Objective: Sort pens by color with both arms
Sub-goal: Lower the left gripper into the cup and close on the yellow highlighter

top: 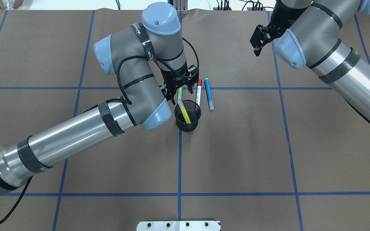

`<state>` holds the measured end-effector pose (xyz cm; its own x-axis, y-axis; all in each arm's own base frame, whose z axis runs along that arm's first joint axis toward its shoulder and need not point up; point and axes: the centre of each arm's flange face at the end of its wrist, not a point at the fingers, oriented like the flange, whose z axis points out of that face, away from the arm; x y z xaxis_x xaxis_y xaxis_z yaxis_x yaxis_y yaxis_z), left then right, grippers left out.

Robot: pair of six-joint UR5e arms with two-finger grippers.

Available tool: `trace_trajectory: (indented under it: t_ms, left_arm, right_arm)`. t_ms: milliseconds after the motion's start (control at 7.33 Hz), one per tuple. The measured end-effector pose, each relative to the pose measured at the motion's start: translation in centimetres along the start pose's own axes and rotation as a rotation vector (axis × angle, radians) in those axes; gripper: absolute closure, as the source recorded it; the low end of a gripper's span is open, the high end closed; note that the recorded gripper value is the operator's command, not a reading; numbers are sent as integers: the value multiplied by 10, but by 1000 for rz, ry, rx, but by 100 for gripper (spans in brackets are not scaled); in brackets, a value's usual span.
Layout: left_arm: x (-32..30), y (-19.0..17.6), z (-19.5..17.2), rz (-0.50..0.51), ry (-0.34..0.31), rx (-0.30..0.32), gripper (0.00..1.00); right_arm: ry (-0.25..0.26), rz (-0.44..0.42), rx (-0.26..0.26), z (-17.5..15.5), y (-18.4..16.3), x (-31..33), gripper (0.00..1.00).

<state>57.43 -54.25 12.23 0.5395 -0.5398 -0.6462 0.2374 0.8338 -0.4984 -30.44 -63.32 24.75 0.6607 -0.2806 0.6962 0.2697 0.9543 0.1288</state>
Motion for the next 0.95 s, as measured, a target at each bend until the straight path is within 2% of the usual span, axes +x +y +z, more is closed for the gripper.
trace_trajectory:
  t_ms: [955]
  left_arm:
    - [-2, 11, 8, 29, -7, -13, 64]
  right_arm:
    - [21, 9, -8, 5, -2, -24, 1]
